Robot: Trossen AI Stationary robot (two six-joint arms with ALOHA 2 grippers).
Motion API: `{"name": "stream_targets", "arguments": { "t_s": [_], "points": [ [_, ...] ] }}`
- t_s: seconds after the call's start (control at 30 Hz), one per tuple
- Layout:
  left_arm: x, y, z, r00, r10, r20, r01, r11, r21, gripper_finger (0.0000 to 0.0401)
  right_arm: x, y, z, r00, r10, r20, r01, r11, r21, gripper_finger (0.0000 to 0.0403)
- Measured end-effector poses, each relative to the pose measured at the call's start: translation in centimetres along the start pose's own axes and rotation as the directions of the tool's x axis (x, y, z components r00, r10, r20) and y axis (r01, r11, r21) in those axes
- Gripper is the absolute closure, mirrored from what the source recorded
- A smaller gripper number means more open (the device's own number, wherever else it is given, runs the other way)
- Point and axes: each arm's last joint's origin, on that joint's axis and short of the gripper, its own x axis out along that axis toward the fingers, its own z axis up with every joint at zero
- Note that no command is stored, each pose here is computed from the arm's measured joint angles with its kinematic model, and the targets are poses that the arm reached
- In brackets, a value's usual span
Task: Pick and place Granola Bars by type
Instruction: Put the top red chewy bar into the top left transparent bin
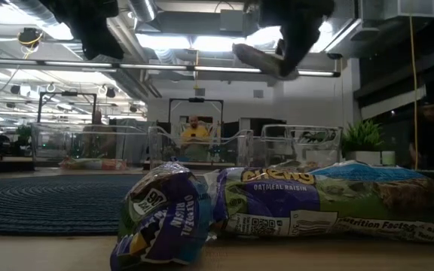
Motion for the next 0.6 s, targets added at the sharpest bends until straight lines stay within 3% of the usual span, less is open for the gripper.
{"name": "stream_targets", "arguments": {
  "t_s": [0.17, 0.33, 0.6],
  "points": [
    [0.2, -0.6, 0.5, 0.999, -0.028, 0.043, 0.027, 1.0, 0.016, 0.034, -2.0, -3.4, 1.5, 0.998, -0.035, -0.043, 0.033, 0.999, -0.031, 0.0379],
    [-0.2, -1.5, 2.4, 0.997, -0.03, 0.078, 0.024, 0.997, 0.077, 0.034, -1.8, -6.1, 3.0, 0.994, -0.038, -0.099, 0.031, 0.997, -0.072, 0.038],
    [0.8, -2.9, 6.0, 0.997, -0.001, 0.074, -0.01, 0.989, 0.15, 0.0316, -1.8, -8.0, 6.3, 1.0, -0.004, -0.014, 0.002, 0.985, -0.174, 0.0381]
  ]
}}
